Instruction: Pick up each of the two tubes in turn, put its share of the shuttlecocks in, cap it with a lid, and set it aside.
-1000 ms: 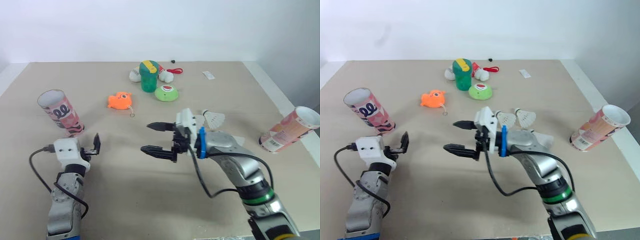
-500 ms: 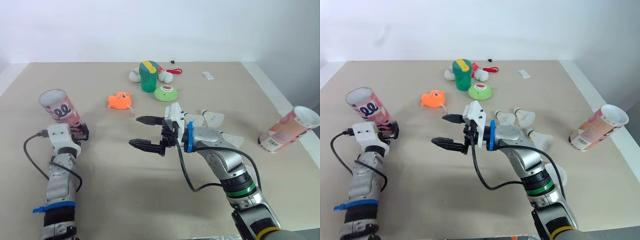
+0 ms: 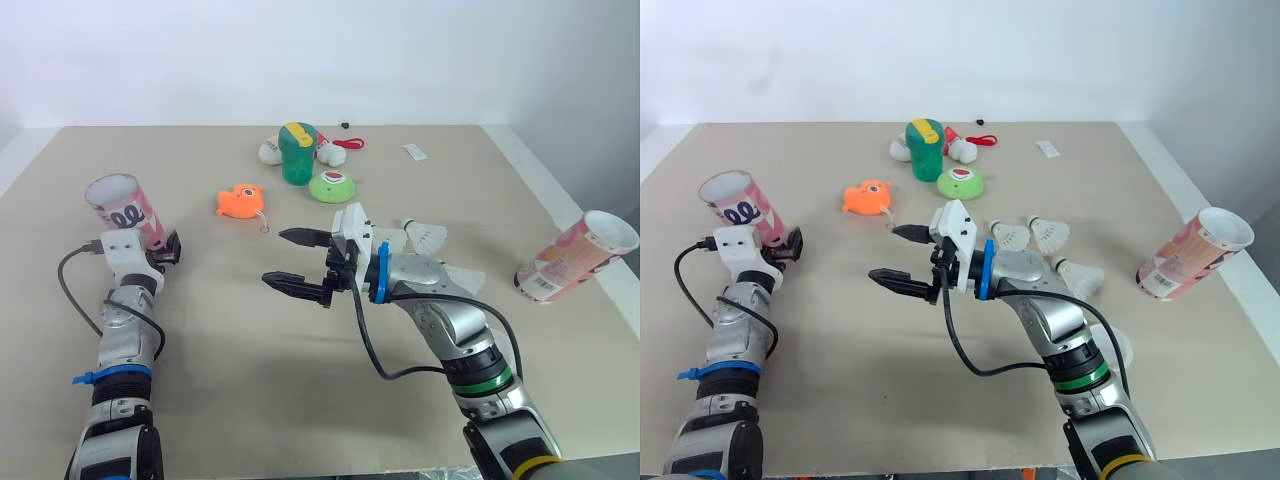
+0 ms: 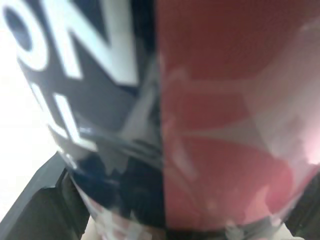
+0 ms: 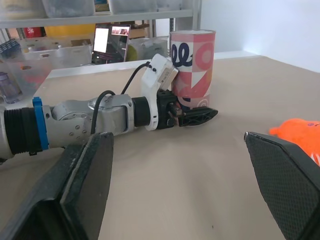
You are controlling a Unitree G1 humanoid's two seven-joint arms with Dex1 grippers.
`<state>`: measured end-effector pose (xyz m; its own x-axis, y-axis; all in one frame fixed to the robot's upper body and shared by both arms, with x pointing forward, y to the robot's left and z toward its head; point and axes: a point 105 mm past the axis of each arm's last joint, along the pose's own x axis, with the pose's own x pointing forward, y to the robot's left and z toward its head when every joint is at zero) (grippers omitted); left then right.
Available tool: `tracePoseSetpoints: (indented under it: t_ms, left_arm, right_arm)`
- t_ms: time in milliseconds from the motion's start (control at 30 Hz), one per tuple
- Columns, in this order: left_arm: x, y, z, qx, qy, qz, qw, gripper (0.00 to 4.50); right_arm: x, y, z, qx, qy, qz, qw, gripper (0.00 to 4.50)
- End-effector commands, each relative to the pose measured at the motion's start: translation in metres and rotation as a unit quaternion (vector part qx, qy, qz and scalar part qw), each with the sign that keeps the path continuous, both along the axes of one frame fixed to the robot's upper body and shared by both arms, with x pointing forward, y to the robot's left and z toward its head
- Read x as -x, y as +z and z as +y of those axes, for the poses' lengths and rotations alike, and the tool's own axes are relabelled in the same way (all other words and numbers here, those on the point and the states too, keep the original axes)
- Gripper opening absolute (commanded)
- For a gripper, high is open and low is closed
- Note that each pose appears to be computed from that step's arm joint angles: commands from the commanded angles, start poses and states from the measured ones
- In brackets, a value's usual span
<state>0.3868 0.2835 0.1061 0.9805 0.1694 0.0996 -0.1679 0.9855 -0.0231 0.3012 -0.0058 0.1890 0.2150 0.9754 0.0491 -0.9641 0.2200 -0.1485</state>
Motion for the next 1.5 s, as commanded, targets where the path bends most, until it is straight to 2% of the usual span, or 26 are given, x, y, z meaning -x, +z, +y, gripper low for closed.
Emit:
tracePoseSetpoints:
  t_ms: [33,167,300,433,533,567,633,733,867,900,1000,1033,1133,1200,1333,1500]
  left_arm:
    - [0.0,-0.011,0.001,0.006,-0.001,0.015,1.0,4.5]
    - [0.0,-0.013,0.001,0.007,-0.001,0.014,1.0,4.5]
    - [0.0,-0.014,0.001,0.005,0.0,0.015,1.0,3.33]
    - [0.001,-0.013,0.001,0.0,-0.008,0.012,1.0,3.33]
    - [0.004,-0.002,0.001,-0.01,-0.025,-0.005,1.0,3.33]
    - [0.005,0.004,0.0,-0.017,-0.041,-0.013,0.999,3.33]
    - [0.01,0.03,-0.017,-0.056,-0.141,-0.025,0.988,3.33]
    - [0.029,0.057,-0.043,-0.115,-0.294,-0.014,0.949,3.33]
    - [0.055,0.075,-0.053,-0.209,-0.434,0.057,0.875,3.33]
    - [0.06,0.076,-0.053,-0.236,-0.459,0.082,0.853,3.33]
    - [0.081,0.064,-0.054,-0.34,-0.537,0.198,0.746,3.33]
    - [0.086,0.06,-0.053,-0.358,-0.552,0.23,0.717,3.33]
    - [0.095,0.055,-0.056,-0.386,-0.58,0.283,0.659,3.33]
    - [0.096,0.053,-0.057,-0.407,-0.582,0.303,0.635,3.33]
    - [0.088,0.048,-0.058,-0.425,-0.575,0.322,0.621,3.33]
    - [0.09,0.036,-0.061,-0.425,-0.582,0.336,0.607,3.33]
  right_arm:
    - [0.003,0.015,-0.003,-0.018,-0.003,-0.025,1.0,4.47]
    - [0.003,0.015,-0.003,-0.019,-0.005,-0.025,1.0,4.47]
    - [0.001,0.013,-0.005,-0.018,-0.015,-0.027,0.999,4.5]
    - [-0.003,0.015,-0.012,-0.03,-0.05,-0.037,0.998,4.5]
    - [-0.008,0.017,-0.026,-0.05,-0.111,-0.056,0.991,4.5]
    - [-0.009,0.018,-0.034,-0.058,-0.142,-0.069,0.986,4.5]
    - [-0.009,0.017,-0.061,-0.066,-0.235,-0.102,0.964,4.5]
    - [-0.001,0.007,-0.084,-0.067,-0.317,-0.111,0.939,4.5]
    - [0.004,-0.005,-0.108,-0.06,-0.408,-0.107,0.905,4.5]
    - [0.004,-0.007,-0.112,-0.059,-0.425,-0.1,0.898,4.5]
    - [-0.005,-0.034,-0.119,-0.038,-0.468,-0.034,0.882,4.5]
    - [-0.007,-0.039,-0.118,-0.038,-0.474,-0.019,0.88,4.5]
    - [-0.012,-0.046,-0.114,-0.039,-0.478,0.009,0.877,4.5]
    - [-0.016,-0.048,-0.111,-0.038,-0.478,0.018,0.878,4.5]
    - [-0.029,-0.051,-0.102,-0.037,-0.47,0.035,0.881,4.5]
    - [-0.052,-0.052,-0.105,-0.034,-0.493,0.053,0.868,4.5]
